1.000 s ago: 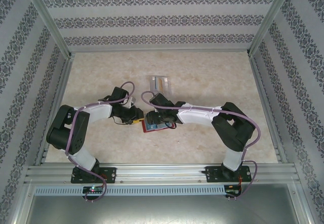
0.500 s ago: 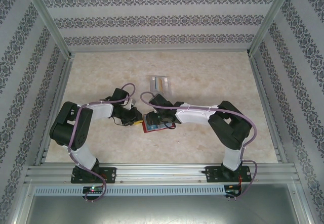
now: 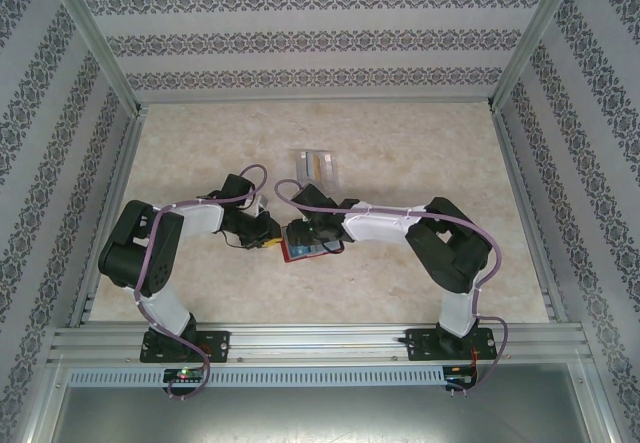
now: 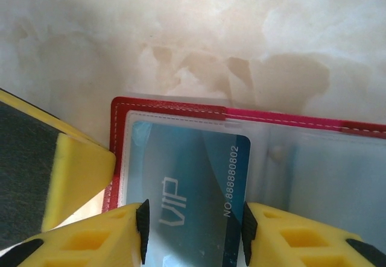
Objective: Put the credit cards into the card holder
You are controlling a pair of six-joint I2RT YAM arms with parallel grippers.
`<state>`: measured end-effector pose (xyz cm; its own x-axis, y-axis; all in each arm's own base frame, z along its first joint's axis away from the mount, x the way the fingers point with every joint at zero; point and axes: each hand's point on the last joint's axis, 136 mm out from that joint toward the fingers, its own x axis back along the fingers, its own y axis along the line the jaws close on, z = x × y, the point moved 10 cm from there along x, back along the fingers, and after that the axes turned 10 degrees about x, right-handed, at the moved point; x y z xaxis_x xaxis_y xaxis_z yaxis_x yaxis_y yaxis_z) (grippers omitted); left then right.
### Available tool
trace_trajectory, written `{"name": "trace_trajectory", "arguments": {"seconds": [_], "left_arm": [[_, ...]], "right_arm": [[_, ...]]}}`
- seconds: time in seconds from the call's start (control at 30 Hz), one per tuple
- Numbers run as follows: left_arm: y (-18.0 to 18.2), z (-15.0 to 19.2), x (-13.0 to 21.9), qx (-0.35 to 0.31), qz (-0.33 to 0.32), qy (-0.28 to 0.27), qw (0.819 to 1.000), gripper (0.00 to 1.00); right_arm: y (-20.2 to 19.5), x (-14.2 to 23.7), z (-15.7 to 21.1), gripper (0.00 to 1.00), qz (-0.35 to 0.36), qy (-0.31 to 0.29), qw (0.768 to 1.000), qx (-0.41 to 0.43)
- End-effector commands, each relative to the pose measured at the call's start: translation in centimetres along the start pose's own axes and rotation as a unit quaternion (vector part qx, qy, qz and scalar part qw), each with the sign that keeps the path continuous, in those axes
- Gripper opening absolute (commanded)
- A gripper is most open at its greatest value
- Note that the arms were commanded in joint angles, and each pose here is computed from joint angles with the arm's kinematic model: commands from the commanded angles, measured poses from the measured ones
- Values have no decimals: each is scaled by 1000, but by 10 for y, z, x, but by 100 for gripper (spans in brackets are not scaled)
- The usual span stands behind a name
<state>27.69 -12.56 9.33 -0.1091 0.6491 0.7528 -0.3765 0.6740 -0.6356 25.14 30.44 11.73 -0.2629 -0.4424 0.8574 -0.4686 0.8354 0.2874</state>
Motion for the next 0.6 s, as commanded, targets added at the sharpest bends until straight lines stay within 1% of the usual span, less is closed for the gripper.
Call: {"name": "trace_trajectory", "arguments": {"seconds": [0.0,0.07,0.17,0.3,0.47,0.57], "left_arm": [[1,-8,-6,-8,-3,-6,1000,18],[0,-9,-7,-9,-5,-3,1000,18],[-1,-12,-8,-7,-3,-1,1000,18],[-2,-12,-9,-6,1,0,1000,18],[-4,-9,-2,-11,-2,-10,1000,19],[-7,-8,3,-15,-6,-11,1000,24]], "right_arm": [[15,0,-4,45,-3,-5,1000,29],[21,-3,-3,45,-7,-7,999,40],[25,-11,-1,44,-20,6,999,35],[24,-11,1,44,-14,5,999,34],[20,10,1,45,6,-10,999,39],[13,30,3,45,28,-14,999,33]]}}
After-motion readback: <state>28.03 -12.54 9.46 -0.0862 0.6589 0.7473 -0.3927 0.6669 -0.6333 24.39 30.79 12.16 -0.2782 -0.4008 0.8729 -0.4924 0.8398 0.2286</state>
